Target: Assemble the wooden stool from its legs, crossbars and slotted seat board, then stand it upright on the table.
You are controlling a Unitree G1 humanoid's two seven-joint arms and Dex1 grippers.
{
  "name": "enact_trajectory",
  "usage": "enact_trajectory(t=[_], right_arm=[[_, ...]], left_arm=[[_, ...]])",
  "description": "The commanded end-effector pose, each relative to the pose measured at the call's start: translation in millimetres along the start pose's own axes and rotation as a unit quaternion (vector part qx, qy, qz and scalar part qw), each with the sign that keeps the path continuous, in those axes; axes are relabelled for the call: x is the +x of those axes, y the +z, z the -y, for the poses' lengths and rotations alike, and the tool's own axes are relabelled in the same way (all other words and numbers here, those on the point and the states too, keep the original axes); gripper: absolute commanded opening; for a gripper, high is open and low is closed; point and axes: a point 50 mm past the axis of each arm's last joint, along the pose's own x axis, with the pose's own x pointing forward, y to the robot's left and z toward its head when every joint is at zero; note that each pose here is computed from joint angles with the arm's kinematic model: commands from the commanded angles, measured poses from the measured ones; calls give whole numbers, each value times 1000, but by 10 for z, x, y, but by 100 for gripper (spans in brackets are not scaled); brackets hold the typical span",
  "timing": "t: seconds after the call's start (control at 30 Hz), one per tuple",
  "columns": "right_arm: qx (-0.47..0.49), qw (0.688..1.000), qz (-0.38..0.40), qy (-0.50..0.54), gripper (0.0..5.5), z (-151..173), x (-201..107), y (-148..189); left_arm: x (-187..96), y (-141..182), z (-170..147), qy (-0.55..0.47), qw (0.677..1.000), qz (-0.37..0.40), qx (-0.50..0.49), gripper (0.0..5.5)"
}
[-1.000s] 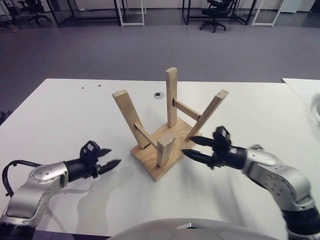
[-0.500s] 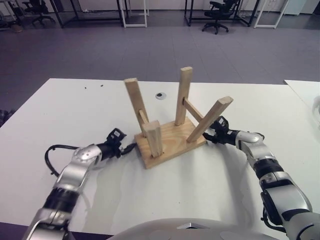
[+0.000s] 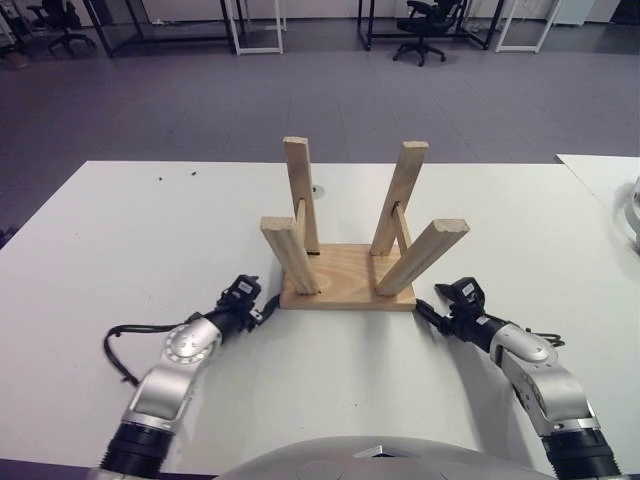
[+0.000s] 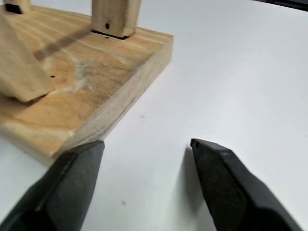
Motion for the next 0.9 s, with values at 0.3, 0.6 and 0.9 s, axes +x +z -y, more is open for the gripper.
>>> enact_trajectory(t=[0.3, 0.6, 0.9], right_arm=[[-3, 973, 87, 216, 338, -569, -445, 1002], [-76, 980, 14, 186, 338, -383, -794, 1094], [-202, 956, -118, 179, 338, 251, -928, 803]], left_arm=[[-325, 1061, 244, -126, 978, 142, -84, 325], [-687, 727, 8, -117, 990, 26, -73, 325], [-1055, 125, -957, -140, 979, -116, 95, 325]])
